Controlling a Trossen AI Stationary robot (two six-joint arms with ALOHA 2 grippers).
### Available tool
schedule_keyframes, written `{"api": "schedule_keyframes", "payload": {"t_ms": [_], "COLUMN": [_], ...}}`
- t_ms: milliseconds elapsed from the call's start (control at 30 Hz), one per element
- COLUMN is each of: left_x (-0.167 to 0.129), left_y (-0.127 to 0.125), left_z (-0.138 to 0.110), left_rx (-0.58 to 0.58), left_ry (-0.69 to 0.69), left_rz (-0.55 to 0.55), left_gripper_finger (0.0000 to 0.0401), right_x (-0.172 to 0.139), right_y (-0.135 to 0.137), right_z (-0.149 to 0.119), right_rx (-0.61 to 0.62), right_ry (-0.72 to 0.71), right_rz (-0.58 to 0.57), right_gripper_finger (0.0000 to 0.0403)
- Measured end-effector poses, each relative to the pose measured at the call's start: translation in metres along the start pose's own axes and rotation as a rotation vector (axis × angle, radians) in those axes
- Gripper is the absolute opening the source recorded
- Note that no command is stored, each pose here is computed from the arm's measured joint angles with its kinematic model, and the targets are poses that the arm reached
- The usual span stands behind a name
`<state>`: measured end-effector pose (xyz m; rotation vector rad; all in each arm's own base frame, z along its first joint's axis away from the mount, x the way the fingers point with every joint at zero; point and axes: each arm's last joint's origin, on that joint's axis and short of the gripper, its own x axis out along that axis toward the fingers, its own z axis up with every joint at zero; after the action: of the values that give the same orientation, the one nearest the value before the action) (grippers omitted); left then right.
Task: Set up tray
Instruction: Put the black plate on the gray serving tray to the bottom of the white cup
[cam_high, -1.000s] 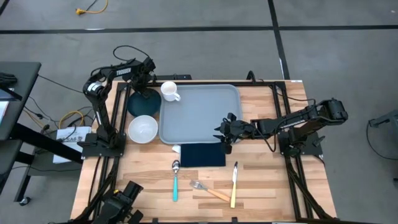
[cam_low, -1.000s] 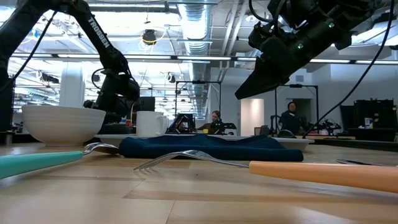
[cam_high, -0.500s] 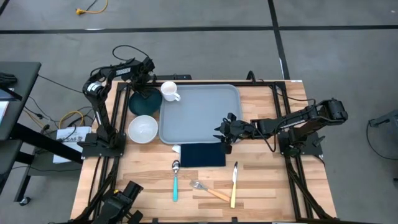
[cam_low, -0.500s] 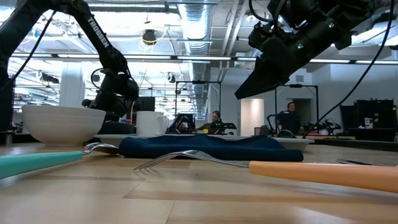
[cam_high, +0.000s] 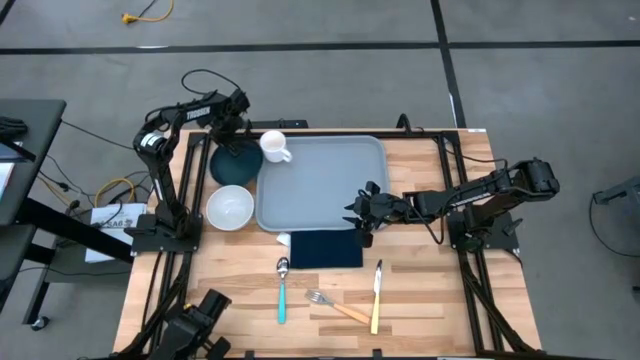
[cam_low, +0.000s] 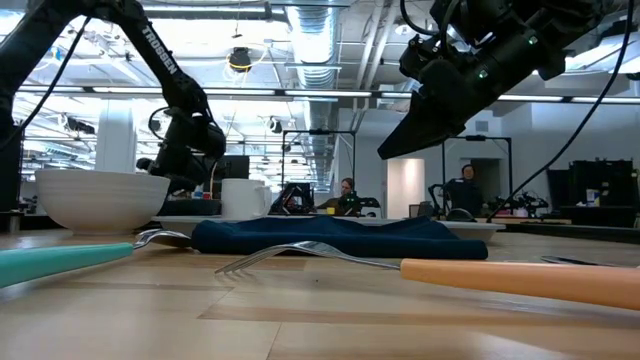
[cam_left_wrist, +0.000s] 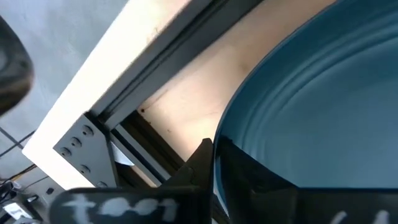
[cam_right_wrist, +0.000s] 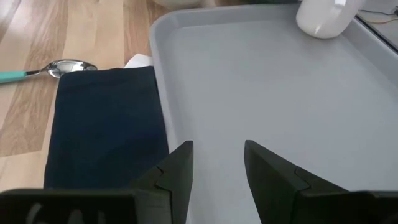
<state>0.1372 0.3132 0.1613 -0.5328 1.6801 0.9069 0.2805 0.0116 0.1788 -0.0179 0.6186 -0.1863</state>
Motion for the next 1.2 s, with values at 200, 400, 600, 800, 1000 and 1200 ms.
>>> {"api": "schedule_keyframes", "payload": {"t_ms": [200,400,600,800,1000,1200], "left_x": [-0.012,-0.023,-0.036,-0.058,-0.090,-0.124], "left_y": [0.002,0.007,0.012,0.017,0.018,0.017], "left_z": [0.002,0.000,0.000,0.005,0.009,0.004], "left_rx": [0.011,0.012,-0.001,-0.043,-0.067,-0.077], "left_ry": [0.023,0.083,0.107,0.088,0.055,0.054], "left_rz": [0.084,0.153,0.216,0.299,0.350,0.383], "left_gripper_finger": [0.0000,0.0000,0.0000,0.0000,0.0000,0.0000], "right_x": [0.000,0.000,0.000,0.000,0.000,0.000], "right_y": [0.000,0.000,0.000,0.000,0.000,0.000], "right_z": [0.000,0.000,0.000,0.000,0.000,0.000], "right_rx": [0.000,0.000,0.000,0.000,0.000,-0.001], "right_ry": [0.000,0.000,0.000,0.000,0.000,0.000], "right_rz": [0.000,0.000,0.000,0.000,0.000,0.000], "right_gripper_finger": [0.0134,0.0134,0.0134,0.0134,0.0134,0.0134]}}
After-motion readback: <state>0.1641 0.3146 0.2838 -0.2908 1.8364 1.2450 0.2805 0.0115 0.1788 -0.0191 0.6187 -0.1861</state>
